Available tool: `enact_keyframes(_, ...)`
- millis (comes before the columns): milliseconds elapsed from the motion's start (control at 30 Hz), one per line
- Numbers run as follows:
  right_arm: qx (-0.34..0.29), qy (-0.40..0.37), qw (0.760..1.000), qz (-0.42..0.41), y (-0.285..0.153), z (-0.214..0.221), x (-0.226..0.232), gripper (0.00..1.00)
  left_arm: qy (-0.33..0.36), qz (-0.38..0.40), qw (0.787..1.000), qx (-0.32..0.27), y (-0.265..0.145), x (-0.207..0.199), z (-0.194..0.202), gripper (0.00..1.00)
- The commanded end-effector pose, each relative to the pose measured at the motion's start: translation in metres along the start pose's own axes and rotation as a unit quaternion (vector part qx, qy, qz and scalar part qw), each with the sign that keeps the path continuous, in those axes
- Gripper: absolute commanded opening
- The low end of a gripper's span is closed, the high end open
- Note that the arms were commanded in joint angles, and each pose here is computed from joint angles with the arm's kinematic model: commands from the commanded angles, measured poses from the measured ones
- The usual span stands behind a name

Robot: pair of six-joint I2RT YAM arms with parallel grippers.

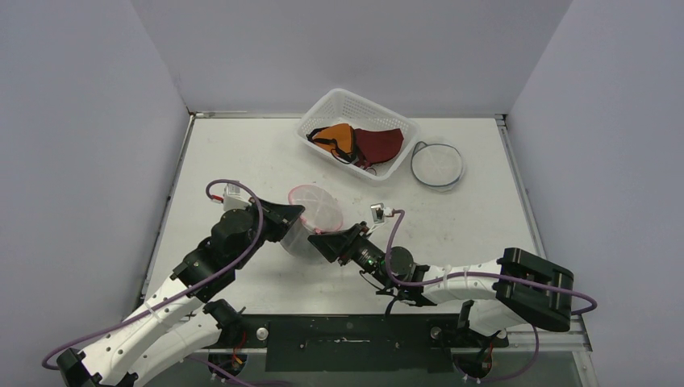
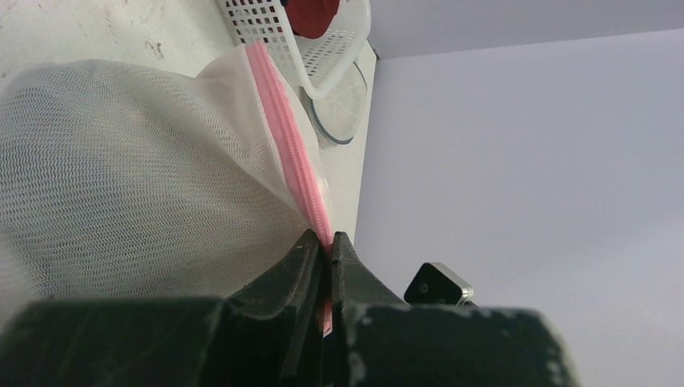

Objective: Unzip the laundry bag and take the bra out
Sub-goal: Unzip the laundry bag at the center of the board.

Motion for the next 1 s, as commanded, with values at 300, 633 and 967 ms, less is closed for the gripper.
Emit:
enact_keyframes(300, -0.042, 0.01, 0.999, -0.024, -0.001, -0.016, 0.008, 0.4, -0.024, 0.071, 0.997, 0.007, -0.012, -0.036, 0.0, 0.0)
enact_keyframes(633, -0.053, 0.012, 0.998, -0.016, -0.004, -0.02, 0.006, 0.34, -0.026, 0.069, 0.997, 0.006, -0.011, -0.033, -0.001, 0.0)
enact_keyframes(967, -0.065, 0.008, 0.998, -0.023, -0.005, -0.025, 0.009, 0.32, -0.028, 0.065, 0.997, 0.008, -0.01, -0.029, 0.0, 0.0)
Point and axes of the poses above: each gripper's point midway between its finger pads, its own y axis out along the fingers, its own x axis along the line the jaws close on, z = x × y, the point moved 7 cm from there along -y, back along the fingers, and after that the axes turned 12 degrees about -y, right-handed, at the moved point
